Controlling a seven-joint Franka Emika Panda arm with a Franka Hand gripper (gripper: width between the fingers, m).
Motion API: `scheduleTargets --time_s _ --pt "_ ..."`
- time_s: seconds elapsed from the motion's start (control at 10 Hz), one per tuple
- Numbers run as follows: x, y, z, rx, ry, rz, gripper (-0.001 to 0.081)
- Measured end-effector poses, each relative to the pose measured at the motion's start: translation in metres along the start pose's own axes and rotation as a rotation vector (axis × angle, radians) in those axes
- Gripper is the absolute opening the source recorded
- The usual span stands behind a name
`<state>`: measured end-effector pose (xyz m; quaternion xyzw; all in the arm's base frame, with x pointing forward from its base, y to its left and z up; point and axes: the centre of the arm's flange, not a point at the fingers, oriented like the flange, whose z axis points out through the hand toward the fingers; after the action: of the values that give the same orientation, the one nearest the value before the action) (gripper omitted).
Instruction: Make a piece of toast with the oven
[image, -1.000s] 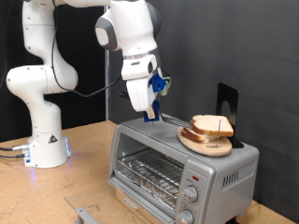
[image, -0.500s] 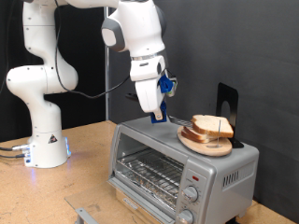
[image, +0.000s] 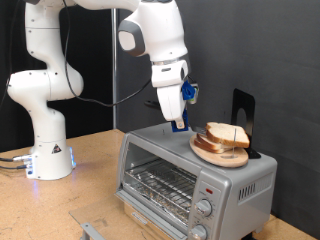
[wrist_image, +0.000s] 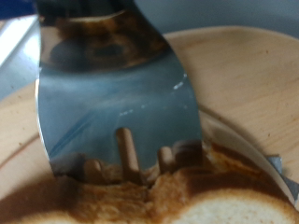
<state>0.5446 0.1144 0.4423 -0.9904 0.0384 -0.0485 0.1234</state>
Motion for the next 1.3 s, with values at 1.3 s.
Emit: scheduleTargets --time_s 1.3 --pt "-0.039 0.002 -0.012 0.111 0.199 0.025 0.0475"
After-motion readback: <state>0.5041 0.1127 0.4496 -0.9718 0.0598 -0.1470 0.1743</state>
